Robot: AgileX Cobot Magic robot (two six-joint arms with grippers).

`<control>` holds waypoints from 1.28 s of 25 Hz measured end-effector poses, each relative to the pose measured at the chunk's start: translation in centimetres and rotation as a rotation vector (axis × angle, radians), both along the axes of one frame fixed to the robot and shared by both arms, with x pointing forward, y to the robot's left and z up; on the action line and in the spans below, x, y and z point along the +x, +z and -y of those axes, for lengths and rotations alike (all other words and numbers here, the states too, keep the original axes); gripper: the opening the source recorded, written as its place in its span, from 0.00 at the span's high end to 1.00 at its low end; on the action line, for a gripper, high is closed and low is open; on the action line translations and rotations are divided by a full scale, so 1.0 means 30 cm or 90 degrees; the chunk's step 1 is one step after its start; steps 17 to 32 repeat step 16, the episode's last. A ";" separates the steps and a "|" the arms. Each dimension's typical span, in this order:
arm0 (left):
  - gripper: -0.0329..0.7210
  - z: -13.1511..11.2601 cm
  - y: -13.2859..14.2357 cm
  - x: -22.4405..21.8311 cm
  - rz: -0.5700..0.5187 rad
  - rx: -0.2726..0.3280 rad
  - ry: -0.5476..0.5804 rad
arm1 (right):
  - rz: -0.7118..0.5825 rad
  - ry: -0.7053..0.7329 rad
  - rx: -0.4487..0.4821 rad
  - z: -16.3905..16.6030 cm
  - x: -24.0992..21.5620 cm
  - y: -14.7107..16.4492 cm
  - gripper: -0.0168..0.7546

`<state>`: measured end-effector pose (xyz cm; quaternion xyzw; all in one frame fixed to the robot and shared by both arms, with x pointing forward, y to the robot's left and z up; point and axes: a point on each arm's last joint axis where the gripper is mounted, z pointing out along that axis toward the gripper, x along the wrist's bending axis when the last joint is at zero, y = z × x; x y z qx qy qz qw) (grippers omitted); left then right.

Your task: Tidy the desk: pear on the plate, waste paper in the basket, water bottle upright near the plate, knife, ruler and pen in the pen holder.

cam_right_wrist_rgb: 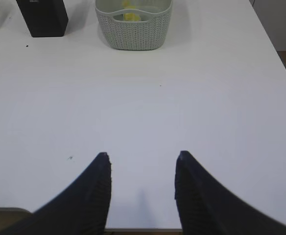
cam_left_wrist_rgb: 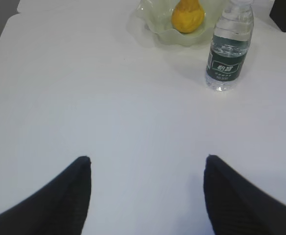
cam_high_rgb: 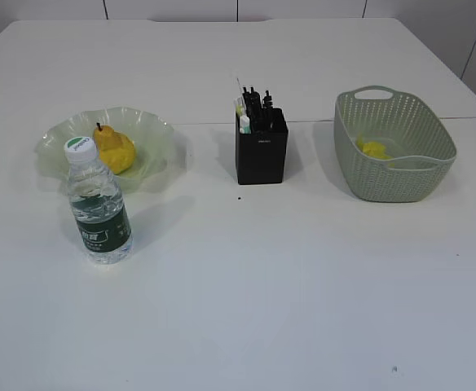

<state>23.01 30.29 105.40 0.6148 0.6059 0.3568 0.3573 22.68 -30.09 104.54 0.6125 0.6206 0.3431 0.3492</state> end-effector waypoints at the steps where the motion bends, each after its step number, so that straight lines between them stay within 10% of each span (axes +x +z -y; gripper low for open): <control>1: 0.27 -0.001 0.000 0.000 0.000 0.002 0.001 | 0.000 0.001 0.001 -0.001 0.000 0.000 0.55; 32: 0.27 -0.001 0.000 0.000 0.001 0.002 0.002 | 0.000 0.001 0.002 -0.001 0.000 0.000 0.55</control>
